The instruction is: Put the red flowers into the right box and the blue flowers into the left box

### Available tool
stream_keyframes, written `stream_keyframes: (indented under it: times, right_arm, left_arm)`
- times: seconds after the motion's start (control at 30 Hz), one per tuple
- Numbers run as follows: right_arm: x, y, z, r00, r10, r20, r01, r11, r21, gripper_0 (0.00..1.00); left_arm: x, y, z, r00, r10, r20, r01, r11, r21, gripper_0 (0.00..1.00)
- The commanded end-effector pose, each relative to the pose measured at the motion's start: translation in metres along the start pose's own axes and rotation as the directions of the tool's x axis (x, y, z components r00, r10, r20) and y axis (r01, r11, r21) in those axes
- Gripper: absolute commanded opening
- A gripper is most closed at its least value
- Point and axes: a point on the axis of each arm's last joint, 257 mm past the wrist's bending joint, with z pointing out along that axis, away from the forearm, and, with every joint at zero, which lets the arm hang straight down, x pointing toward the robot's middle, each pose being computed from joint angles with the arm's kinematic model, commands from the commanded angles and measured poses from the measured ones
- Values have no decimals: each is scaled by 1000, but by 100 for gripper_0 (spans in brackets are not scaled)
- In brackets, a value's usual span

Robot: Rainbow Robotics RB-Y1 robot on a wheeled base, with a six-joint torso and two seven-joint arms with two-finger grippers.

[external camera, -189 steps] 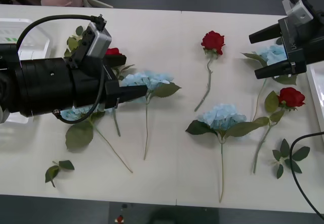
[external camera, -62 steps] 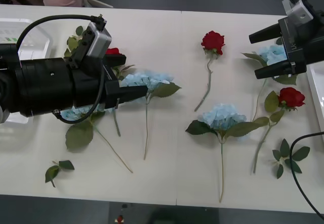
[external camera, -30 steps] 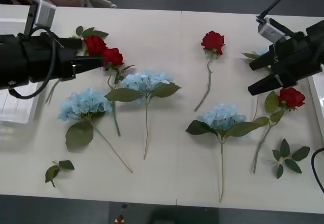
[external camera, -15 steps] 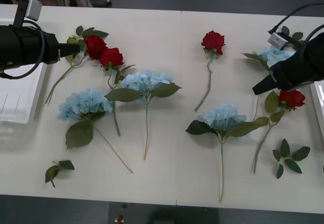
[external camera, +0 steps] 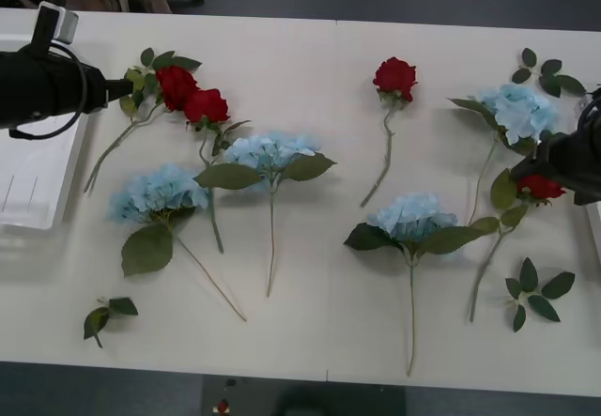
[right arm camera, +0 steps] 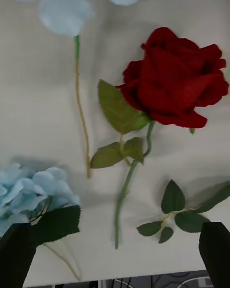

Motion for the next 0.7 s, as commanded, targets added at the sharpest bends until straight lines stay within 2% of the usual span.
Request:
stream_keyframes:
  times: [0.03,0.13,0.23,0.53,0.7]
  right_arm:
    - [-5,-16,5,998,44,52,-48,995,83,100]
    - [-7,-27,18,997,43,71,-52,990,130,100]
    - [-11,-35,28,995,43,89,-58,985,162,100]
    - [-17,-47,58,991,77,108,-95,982,166,100]
    - [-17,-49,72,990,87,115,-105,981,160,100]
  left_arm:
    - [-22,15,6,997,69,30,-68,997,-45,100]
    - [-11,17,15,999,40,15,-39,998,-49,100]
    - [-5,16,26,998,66,-7,-66,996,-51,100]
    - [17,15,61,988,139,-63,-144,986,-84,100]
    - [35,7,75,990,103,-91,-111,991,-80,100]
